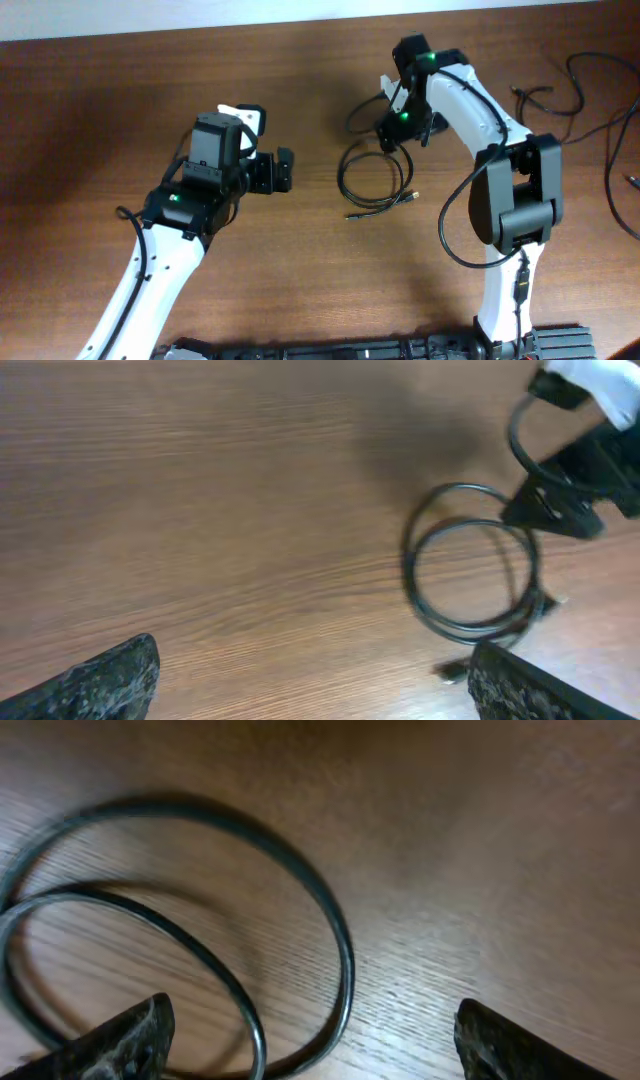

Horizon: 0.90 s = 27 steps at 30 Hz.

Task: Untangle cables
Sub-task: 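Move the coiled cable to the right edge with the right gripper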

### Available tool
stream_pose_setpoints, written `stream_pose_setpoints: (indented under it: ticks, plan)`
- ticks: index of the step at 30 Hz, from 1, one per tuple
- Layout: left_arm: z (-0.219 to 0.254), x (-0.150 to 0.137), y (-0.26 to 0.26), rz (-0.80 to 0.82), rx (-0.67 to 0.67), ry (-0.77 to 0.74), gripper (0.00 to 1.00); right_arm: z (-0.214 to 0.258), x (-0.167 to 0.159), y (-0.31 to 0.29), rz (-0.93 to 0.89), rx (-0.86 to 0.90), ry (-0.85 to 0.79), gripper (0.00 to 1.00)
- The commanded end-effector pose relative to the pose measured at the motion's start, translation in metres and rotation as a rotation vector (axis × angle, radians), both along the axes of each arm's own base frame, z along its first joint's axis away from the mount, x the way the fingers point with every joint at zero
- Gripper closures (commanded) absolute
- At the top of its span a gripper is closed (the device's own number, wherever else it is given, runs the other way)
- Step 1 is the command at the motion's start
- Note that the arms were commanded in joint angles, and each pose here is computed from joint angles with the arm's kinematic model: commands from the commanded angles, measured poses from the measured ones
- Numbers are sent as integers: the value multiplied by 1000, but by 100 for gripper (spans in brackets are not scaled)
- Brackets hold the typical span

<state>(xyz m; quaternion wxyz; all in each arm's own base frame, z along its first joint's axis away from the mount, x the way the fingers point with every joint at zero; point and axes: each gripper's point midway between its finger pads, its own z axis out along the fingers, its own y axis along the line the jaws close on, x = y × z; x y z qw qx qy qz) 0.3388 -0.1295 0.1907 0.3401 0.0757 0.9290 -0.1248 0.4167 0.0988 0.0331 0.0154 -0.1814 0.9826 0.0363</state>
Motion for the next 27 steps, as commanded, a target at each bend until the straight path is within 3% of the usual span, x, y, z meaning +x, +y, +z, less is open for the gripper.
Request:
stream_pose_setpoints:
  ticks: [1,7,10,11,14,17,27]
  plan:
    - [3,4,15,46,70,-32,1,-18,-13,0,6,-4,33,12]
    - [3,4,15,46,70,-32,1,-32,-22,-2,32,-9,52,12]
    - [3,4,15,46,70,-32,1,-42,-23,-3,30,-8,42,19]
    - [3,4,15,46,70,-32,1,-47,-25,-4,30,-14,41,27]
    - [3,4,15,46,70,-32,1,-62,-33,-15,9,-60,47,72]
    - [3,4,15,46,70,-32,1,-69,-38,-43,-90,-151,60,95]
    - [3,4,15,46,70,-32,1,-69,-55,-166,-453,-174,140,96]
